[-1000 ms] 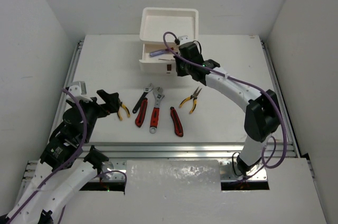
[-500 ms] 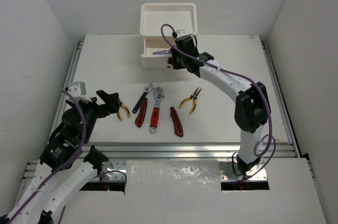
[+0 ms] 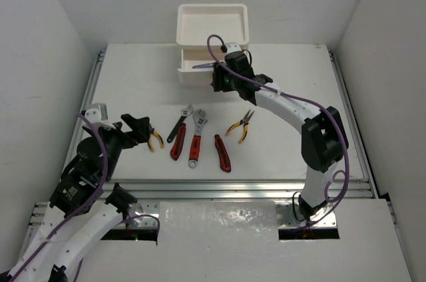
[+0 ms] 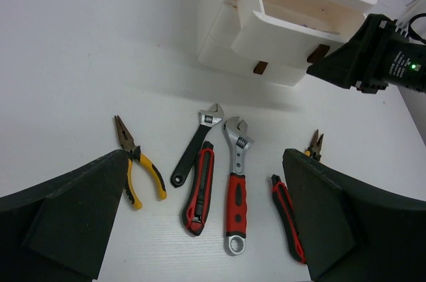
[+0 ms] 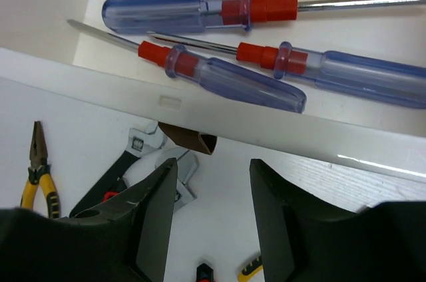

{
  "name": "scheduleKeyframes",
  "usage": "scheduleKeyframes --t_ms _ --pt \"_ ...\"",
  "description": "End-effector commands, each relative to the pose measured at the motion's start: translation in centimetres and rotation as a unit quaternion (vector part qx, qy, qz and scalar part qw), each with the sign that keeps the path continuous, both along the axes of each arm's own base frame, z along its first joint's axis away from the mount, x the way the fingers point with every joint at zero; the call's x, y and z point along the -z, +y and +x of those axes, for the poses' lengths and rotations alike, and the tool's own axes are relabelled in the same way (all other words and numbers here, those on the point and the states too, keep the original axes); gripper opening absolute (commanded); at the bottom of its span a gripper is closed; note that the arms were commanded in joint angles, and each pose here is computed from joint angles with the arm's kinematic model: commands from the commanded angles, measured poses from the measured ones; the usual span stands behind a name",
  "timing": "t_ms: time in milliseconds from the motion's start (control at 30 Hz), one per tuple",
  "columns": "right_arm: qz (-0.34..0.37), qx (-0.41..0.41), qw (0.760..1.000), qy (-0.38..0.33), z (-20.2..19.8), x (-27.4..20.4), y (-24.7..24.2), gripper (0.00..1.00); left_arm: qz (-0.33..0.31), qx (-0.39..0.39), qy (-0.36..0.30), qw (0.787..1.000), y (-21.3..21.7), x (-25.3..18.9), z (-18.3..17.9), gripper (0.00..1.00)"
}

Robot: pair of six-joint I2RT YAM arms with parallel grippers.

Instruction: Sort the tools into containers

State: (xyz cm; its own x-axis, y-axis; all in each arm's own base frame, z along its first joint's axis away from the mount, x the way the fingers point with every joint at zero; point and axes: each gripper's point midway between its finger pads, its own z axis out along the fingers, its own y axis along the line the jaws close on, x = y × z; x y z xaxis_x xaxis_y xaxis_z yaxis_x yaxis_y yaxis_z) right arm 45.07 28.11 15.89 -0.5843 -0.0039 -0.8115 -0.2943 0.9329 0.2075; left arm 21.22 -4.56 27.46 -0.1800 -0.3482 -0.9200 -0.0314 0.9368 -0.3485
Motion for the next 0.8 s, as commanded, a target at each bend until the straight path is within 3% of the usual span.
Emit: scheduleKeyframes --t_ms 0,167,400,433,567,767 --pt "0.04 0.003 0.997 -0.059 1.4 -4.9 1.2 0.48 -0.004 0.001 -0.018 1.0 0.0 -0.8 0.3 1.0" --pt "0.053 0.005 0.997 -0.054 2.4 -5.1 2.2 0.44 -0.004 -0.001 -0.02 1.0 0.1 -0.9 0.2 1.0" --pt "0.061 0.024 0.996 -0.058 3.2 -5.1 2.3 0.28 -0.003 0.004 -0.018 1.0 -0.1 -0.8 0.3 1.0" --pt "0.062 0.026 0.996 -0.058 3.2 -5.1 2.4 0.18 -0.003 0.004 -0.018 1.0 -0.1 -0.8 0.3 1.0" --pt "0.067 0.025 0.995 -0.075 2.8 -6.7 2.8 0.0 -0.003 0.005 -0.018 1.0 -0.2 -0.8 0.3 1.0" --pt "0.085 0.017 0.992 -0.094 2.5 -8.9 3.6 0.0 -0.003 0.006 -0.018 1.0 -0.2 -0.8 0.3 1.0"
